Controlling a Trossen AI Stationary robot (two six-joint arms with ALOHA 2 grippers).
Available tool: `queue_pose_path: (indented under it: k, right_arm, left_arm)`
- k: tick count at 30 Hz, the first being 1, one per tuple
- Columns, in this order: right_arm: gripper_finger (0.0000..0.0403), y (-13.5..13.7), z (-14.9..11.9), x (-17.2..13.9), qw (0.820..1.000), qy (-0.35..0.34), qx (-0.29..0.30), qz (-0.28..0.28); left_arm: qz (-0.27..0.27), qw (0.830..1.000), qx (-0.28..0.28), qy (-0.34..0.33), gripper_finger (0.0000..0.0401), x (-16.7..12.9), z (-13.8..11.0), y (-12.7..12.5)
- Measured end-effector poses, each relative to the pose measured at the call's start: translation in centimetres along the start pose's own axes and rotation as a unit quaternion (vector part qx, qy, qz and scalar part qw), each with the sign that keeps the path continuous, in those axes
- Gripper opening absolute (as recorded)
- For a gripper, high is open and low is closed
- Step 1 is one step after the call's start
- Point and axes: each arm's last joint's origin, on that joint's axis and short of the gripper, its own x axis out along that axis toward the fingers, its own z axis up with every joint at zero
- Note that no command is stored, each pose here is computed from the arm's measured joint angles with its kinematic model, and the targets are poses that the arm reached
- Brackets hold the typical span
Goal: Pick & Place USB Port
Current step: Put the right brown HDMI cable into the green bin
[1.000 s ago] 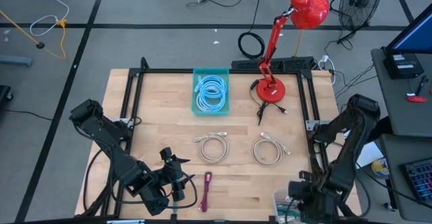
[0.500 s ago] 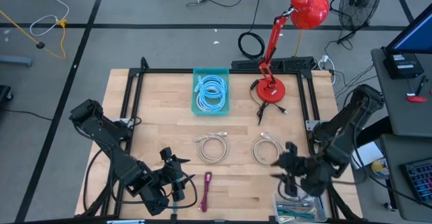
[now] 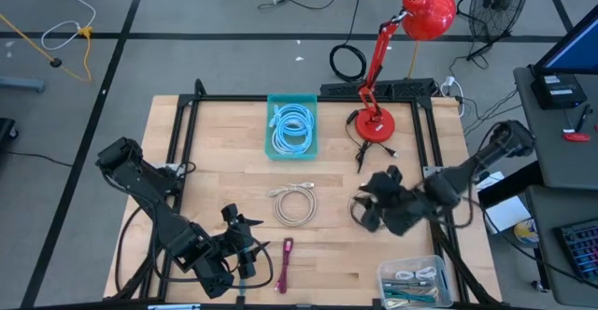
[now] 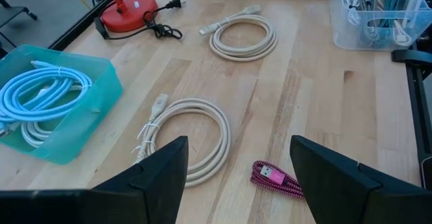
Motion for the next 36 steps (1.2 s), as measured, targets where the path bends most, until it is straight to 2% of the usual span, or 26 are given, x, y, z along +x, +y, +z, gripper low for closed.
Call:
queue_pose_path:
  k: [5,9,12,15,20,23,30,36]
  right_arm:
    - [0.0138,-3.1,0.5,1.5,0.989,0.102,0.050,-0.090]
    - [0.0135,-5.0,0.1,2.5,0.975,0.165,0.055,-0.141]
    - [0.0135,-6.1,-0.8,3.6,0.962,0.220,0.055,-0.149]
    - [0.0138,-7.1,-2.3,5.0,0.950,0.281,0.030,-0.133]
    - [0.0138,-8.8,-5.3,6.6,0.928,0.348,0.021,-0.134]
    - [0.0138,-9.3,-6.5,7.3,0.925,0.356,0.021,-0.127]
    - [0.0141,-9.1,-8.1,8.9,0.941,0.331,0.025,-0.067]
    - [0.0141,-9.4,-8.5,9.0,0.940,0.334,0.024,-0.071]
  left_arm:
    - [0.000,1.000,0.000,0.000,0.0262,0.0,0.0,0.0]
    - [0.000,1.000,0.000,0.000,0.0262,0.0,0.0,0.0]
    - [0.000,1.000,0.001,0.000,0.0262,0.0,0.0,0.0]
    - [0.000,1.000,0.002,0.000,0.0262,0.0,0.0,0.0]
    - [0.000,1.000,0.002,0.000,0.0262,0.0,0.0,0.0]
    - [0.000,1.000,0.002,0.000,0.0262,0.0,0.0,0.0]
    - [0.000,1.000,0.002,0.000,0.0262,0.0,0.0,0.0]
    - [0.000,1.000,0.001,0.000,0.0262,0.0,0.0,0.0]
